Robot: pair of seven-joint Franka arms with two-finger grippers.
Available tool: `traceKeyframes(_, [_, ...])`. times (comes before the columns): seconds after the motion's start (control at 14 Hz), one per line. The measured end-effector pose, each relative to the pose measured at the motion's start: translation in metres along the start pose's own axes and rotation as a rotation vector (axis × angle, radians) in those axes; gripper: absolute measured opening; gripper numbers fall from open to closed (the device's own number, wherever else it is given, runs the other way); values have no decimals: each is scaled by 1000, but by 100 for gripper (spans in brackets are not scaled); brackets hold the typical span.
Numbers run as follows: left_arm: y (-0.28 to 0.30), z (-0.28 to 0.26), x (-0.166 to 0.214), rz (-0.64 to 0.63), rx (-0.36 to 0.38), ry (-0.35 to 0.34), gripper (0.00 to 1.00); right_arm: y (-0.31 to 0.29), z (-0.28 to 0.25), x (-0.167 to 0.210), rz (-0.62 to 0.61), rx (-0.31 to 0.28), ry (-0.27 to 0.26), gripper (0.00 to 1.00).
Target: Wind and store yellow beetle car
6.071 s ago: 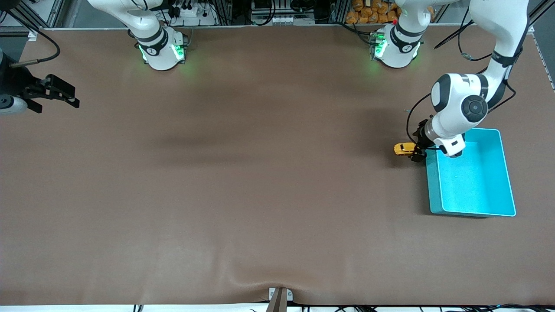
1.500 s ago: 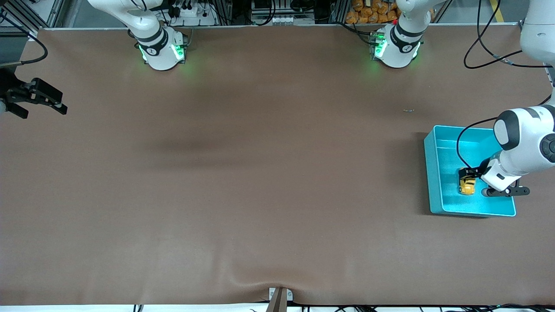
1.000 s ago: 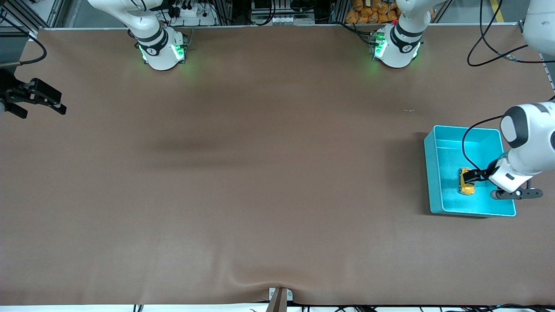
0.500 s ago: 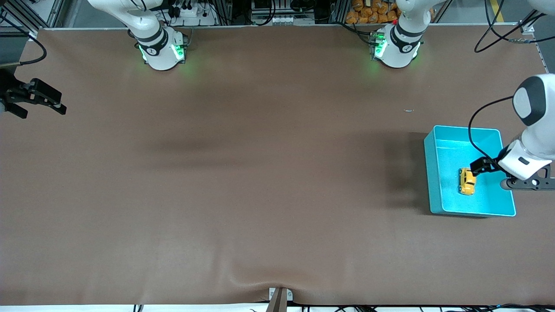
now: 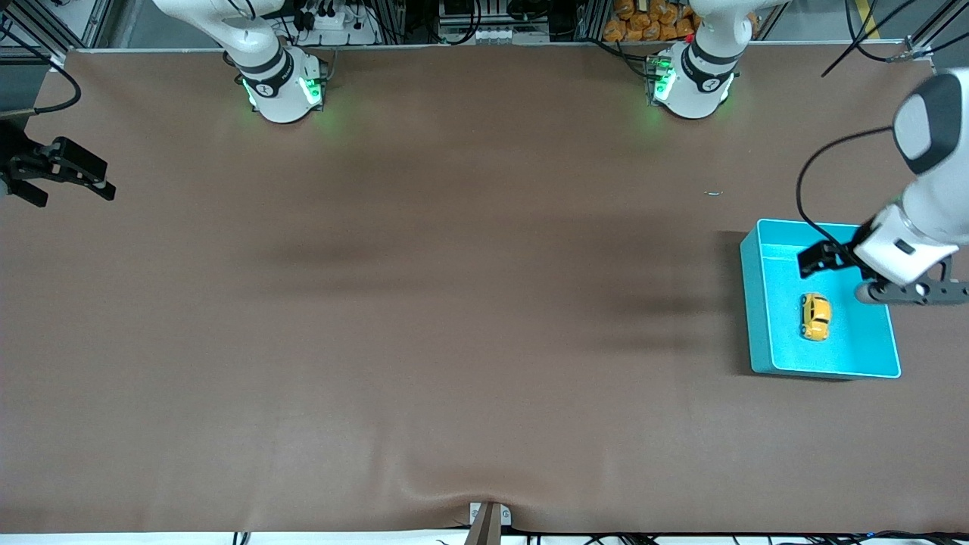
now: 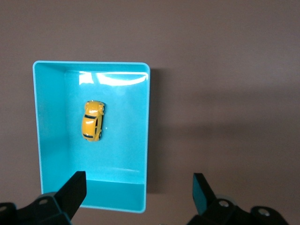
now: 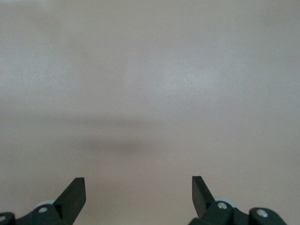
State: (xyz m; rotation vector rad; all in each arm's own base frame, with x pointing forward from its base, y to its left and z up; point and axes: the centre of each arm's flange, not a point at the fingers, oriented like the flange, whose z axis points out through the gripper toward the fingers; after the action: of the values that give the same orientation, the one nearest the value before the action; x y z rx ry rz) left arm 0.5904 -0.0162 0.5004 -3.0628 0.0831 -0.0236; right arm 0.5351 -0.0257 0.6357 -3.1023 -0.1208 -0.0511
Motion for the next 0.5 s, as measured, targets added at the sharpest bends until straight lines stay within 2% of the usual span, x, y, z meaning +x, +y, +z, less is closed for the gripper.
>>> traceKeyframes(0.5, [20, -94, -57, -33, -34, 7, 100, 3, 0, 0, 6, 0, 0, 100])
